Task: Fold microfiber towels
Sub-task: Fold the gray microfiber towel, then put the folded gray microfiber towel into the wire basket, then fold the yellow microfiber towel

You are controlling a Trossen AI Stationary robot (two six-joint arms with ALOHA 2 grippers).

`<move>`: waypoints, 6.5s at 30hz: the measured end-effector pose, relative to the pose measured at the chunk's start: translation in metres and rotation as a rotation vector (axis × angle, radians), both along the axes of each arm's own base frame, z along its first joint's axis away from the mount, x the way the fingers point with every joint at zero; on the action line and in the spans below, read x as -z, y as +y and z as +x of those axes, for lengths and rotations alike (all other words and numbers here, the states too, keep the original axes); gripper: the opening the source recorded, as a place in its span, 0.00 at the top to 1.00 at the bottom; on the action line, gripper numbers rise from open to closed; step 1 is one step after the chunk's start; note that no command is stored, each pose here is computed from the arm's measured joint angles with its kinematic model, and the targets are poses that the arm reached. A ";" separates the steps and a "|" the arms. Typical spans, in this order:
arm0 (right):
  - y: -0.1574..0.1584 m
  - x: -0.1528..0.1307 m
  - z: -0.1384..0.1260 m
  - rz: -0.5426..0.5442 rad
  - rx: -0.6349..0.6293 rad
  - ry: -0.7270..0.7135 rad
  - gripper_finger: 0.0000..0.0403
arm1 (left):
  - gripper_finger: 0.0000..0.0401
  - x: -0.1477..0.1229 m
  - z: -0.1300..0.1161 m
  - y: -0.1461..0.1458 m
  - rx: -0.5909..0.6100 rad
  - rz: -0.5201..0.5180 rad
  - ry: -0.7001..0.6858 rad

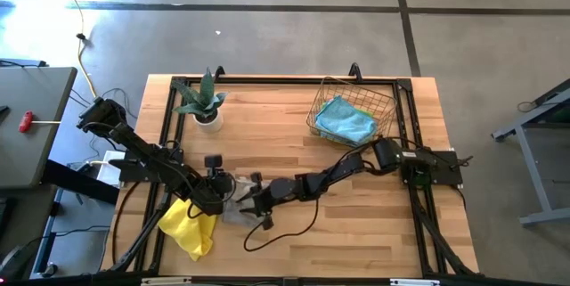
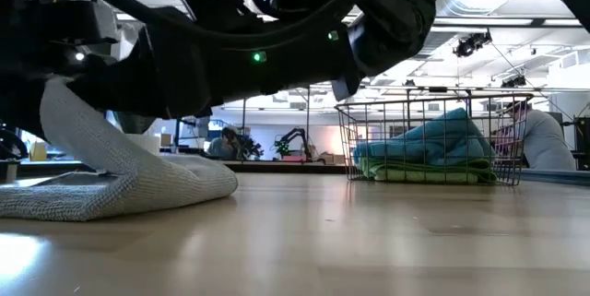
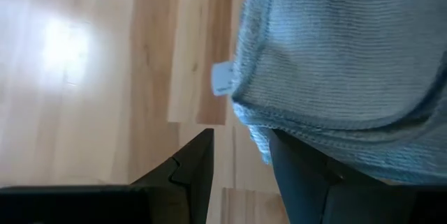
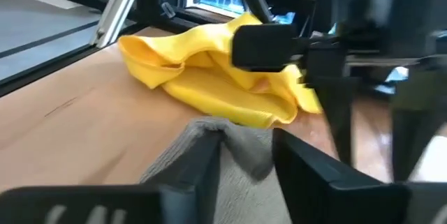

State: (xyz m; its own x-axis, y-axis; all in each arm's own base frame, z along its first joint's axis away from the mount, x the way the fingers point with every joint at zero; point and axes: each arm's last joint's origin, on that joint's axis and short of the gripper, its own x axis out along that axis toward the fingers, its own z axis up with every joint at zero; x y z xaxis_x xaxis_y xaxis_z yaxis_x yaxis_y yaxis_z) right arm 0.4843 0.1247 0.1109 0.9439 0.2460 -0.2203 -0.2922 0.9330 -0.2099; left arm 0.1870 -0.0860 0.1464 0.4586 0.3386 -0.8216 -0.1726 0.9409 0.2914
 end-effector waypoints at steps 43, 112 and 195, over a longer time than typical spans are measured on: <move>0.009 -0.024 -0.083 0.033 0.433 0.948 0.56 | 0.67 -0.044 0.012 -0.028 0.101 -0.126 -0.101; 0.060 0.006 -0.095 -0.076 0.630 0.686 0.98 | 0.67 -0.059 0.037 -0.027 0.203 -0.082 -0.325; -0.285 -0.161 -0.198 -0.442 0.838 1.253 0.67 | 0.67 -0.061 0.048 0.005 0.035 0.160 -0.354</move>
State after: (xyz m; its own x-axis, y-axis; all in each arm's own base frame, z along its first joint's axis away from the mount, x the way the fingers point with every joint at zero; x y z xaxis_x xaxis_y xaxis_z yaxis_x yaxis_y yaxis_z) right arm 0.2867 -0.1598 0.2717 -0.0579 -0.5270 -0.8479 0.0662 0.8454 -0.5300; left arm 0.2354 -0.0813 0.2076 0.7177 0.4290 -0.5485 -0.2575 0.8953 0.3634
